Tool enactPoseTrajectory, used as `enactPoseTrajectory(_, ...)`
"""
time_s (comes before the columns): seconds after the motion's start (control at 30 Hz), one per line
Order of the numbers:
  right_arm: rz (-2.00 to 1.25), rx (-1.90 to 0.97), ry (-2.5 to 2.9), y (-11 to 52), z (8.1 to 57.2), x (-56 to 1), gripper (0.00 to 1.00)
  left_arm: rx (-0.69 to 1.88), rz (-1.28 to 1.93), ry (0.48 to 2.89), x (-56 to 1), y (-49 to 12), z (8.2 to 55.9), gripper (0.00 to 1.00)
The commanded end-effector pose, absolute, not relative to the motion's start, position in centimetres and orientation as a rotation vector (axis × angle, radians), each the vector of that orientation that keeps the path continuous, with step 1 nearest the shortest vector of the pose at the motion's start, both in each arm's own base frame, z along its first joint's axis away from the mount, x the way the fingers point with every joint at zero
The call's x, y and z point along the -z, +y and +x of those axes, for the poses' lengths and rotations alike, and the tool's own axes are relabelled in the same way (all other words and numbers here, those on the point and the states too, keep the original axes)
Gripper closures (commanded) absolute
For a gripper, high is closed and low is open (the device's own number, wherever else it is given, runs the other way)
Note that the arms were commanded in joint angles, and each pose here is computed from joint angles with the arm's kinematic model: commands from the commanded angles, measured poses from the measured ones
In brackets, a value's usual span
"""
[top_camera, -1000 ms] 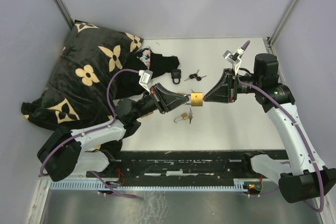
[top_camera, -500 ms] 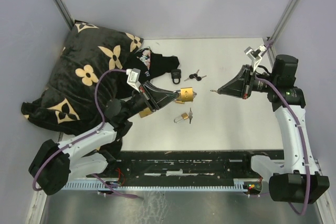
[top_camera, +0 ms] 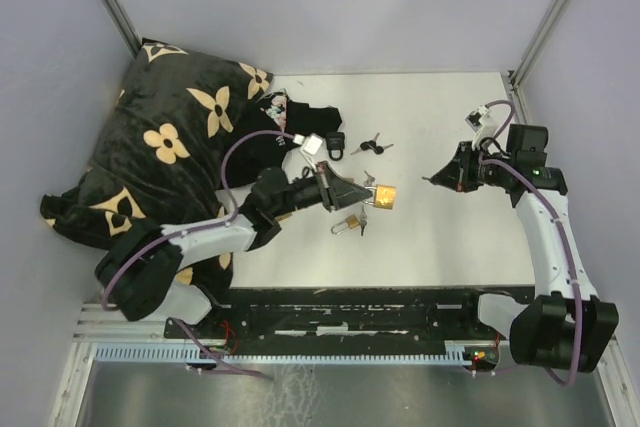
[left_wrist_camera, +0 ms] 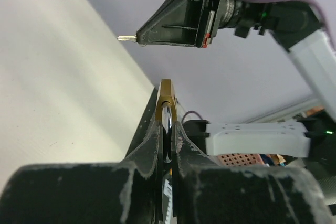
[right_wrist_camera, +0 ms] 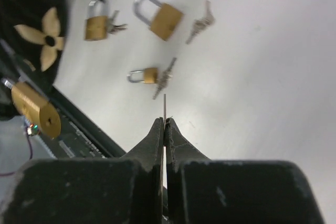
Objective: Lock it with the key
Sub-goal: Place the lock at the center of the board.
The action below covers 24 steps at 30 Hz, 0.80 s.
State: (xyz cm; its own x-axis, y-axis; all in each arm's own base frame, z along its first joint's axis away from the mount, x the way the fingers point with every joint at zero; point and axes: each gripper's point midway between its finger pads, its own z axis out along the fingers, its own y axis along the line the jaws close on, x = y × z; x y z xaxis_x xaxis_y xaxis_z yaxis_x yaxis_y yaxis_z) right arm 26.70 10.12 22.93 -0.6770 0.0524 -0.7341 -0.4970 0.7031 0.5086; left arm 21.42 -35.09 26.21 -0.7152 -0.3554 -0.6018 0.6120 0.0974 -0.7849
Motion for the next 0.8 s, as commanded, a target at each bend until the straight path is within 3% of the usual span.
enactPoseTrajectory(0.0, -0.071, -0.646, 2.293, 5.3, 30.8, -17.4, 0.98, 1.67, 0.327, 1.703, -25.4, -40.4, 23.6, 0.96)
enactPoseTrajectory(0.27, 0.21, -0.82, 2.468, 2.8, 32.6, -10.7, 0.97, 1.637, 0.355, 2.007, -15.5, -52.0, 27.6, 0.95)
enactPoseTrajectory(0.57, 0.321, -0.702, 2.564, -0.2, 32.9, -6.9, 0.96, 1.502, 0.321, 2.209, -7.2, -56.2, 30.7, 0.9)
enactPoseTrajectory(0.63, 0.338, -0.684, 2.585, -0.7, 32.7, -6.1, 0.95, 1.487, 0.325, 2.229, -6.5, -56.6, 30.9, 0.84)
enactPoseTrajectory(0.77, 0.379, -0.682, 2.615, -1.4, 32.4, -5.0, 0.92, 1.403, 0.313, 2.258, -5.9, -56.3, 31.6, 0.63)
